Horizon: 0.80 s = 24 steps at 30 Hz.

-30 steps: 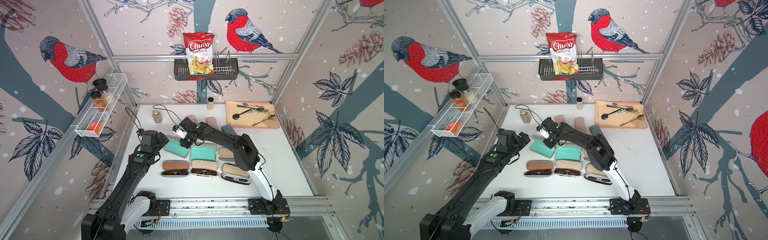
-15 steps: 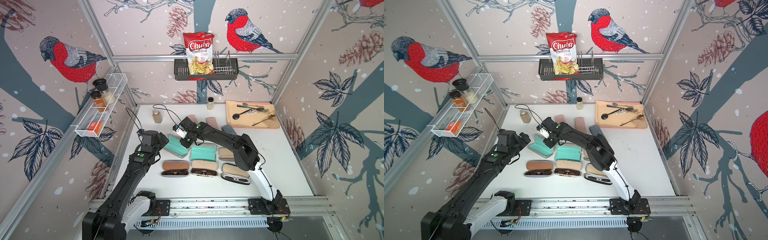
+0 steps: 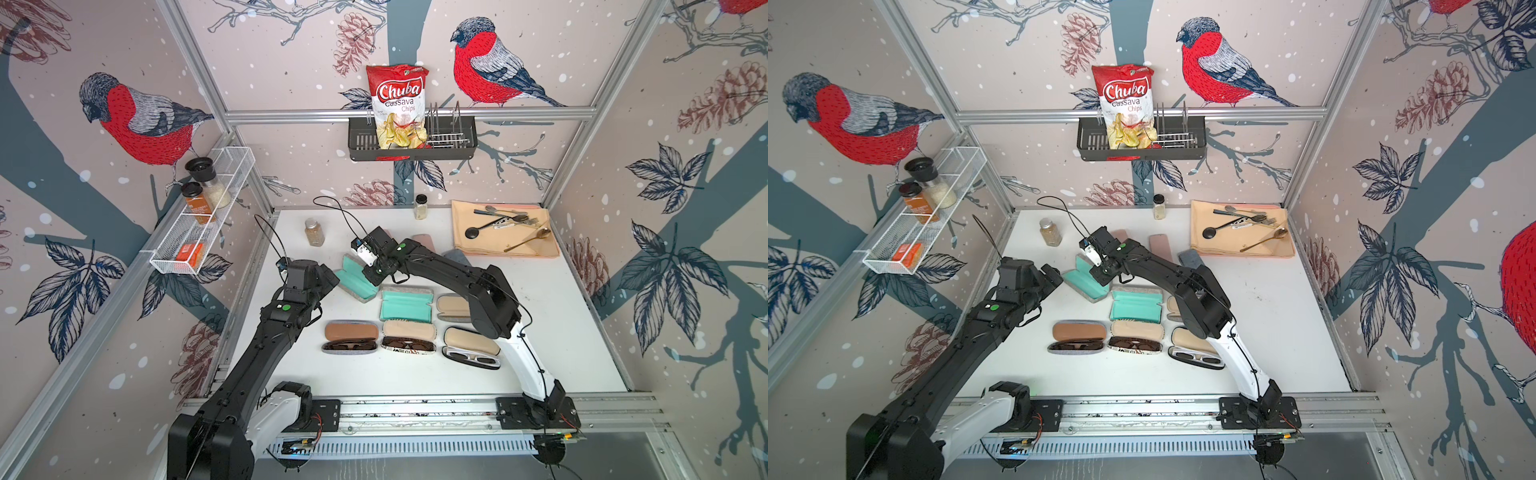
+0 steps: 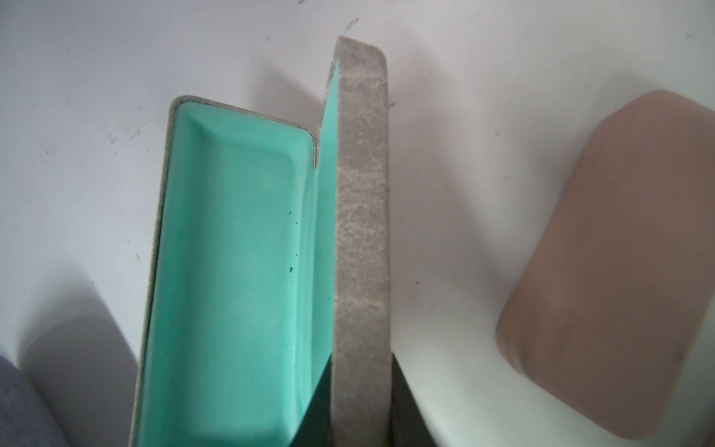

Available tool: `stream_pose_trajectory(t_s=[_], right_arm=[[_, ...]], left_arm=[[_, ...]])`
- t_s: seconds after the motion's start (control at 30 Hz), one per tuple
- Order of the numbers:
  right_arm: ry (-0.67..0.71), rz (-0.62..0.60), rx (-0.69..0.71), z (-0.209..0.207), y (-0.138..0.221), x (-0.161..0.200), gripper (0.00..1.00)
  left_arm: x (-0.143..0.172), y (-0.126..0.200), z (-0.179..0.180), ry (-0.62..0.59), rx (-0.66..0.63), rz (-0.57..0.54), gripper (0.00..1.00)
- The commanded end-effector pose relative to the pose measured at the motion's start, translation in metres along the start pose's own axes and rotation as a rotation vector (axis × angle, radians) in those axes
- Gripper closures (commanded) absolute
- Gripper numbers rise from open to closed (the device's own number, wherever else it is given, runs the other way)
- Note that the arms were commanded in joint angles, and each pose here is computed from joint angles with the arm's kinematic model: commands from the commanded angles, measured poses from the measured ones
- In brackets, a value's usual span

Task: Close the glasses case
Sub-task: Pick up the glasses case at the center of the board, then place the glasses case at the center of the board.

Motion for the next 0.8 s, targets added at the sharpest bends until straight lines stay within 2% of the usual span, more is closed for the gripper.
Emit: stream_pose_trajectory(t_s=[0.0,0.27,0.47,0.77], right_arm=[[-0.039,-0.088,0.055,-0.013,0.001,-0.022,0.87],[-0.093,-0.143,0.126,-0.044,-0.002,-0.038,0.86],[-0.096,-0.137,0.173,-0.060,-0.011,-0.036,0.85],[-0.092,-0.129,0.179,-0.063,-0.013,-0.034,0.81]], left_arm=[[-0.005,-0.003,-0.005,-0.012,0.021,-0.013,0.05],[-0.001,-0.013,-0.007,-0.017,0.024,0.011,0.05],[0.003,-0.020,-0.007,-0.023,0.015,0.030,0.05],[0.005,-0.027,-0.009,-0.020,0.024,0.043,0.05]])
Point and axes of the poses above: each gripper's point midway between its finger pads, its own y axis back along the fingers, its own z axis along the line the jaws close on, x = y × z, the point moved 1 cm from there along y, back along the fingers, and after that the axes turned 11 degrees about -y, right-handed, at the moved point
